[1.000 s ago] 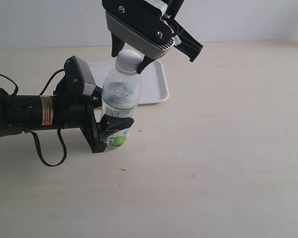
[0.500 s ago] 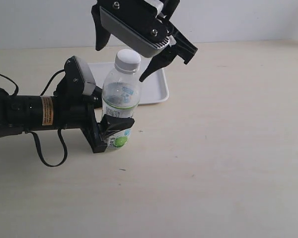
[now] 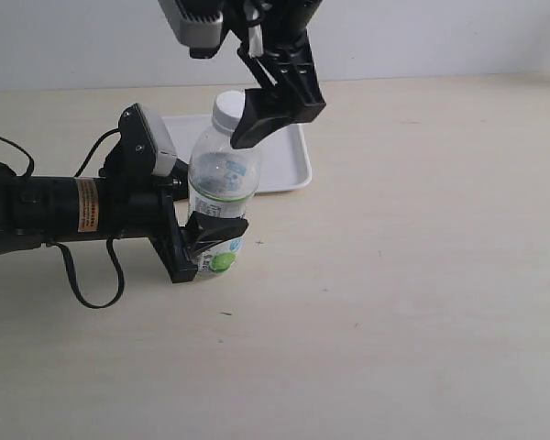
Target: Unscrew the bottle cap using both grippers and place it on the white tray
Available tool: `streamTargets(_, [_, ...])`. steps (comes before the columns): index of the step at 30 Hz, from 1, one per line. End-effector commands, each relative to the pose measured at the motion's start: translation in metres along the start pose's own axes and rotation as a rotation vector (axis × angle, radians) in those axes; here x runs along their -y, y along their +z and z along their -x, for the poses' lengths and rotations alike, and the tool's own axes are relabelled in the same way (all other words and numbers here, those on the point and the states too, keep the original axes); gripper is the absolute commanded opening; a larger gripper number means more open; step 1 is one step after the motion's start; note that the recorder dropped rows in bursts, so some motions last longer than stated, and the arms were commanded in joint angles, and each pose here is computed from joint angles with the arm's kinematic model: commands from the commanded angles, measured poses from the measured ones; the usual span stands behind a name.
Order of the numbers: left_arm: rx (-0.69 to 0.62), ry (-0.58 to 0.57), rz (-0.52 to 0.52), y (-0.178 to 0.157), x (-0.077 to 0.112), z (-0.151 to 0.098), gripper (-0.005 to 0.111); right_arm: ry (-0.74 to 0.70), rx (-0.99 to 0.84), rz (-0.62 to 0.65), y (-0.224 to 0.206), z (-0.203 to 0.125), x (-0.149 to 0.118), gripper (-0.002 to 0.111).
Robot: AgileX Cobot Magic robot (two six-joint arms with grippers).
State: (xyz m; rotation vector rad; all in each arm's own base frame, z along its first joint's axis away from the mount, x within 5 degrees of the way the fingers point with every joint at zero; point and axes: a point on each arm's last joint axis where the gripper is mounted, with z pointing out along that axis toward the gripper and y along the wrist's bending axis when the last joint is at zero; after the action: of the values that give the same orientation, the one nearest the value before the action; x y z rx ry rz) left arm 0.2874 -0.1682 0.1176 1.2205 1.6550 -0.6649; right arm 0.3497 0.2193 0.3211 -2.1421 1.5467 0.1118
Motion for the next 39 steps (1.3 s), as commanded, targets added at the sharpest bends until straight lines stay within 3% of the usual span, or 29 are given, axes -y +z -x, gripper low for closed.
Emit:
streamTargets(1, [0.041, -0.003, -0.002, -0.0007, 0.0004, 0.0061, 0.000, 0.241, 0.011, -0.038, -0.0112, 0.0040, 0.0010, 0.093])
streamTargets(9, [0.050, -0.003, -0.005, -0.0008, 0.0006, 0.0069, 0.000, 0.708, -0.007, -0.014, -0.0110, 0.0024, -0.0015, 0.093])
streamTargets(19, [0.056, -0.003, -0.007, -0.0008, 0.0008, 0.0075, 0.000, 0.994, -0.061, -0.033, -0.0112, -0.0027, -0.0025, 0.093])
streamTargets(39, [0.056, 0.001, -0.007, -0.0008, 0.0008, 0.0075, 0.000, 1.215, -0.078, -0.019, -0.0067, -0.0040, -0.0036, 0.090])
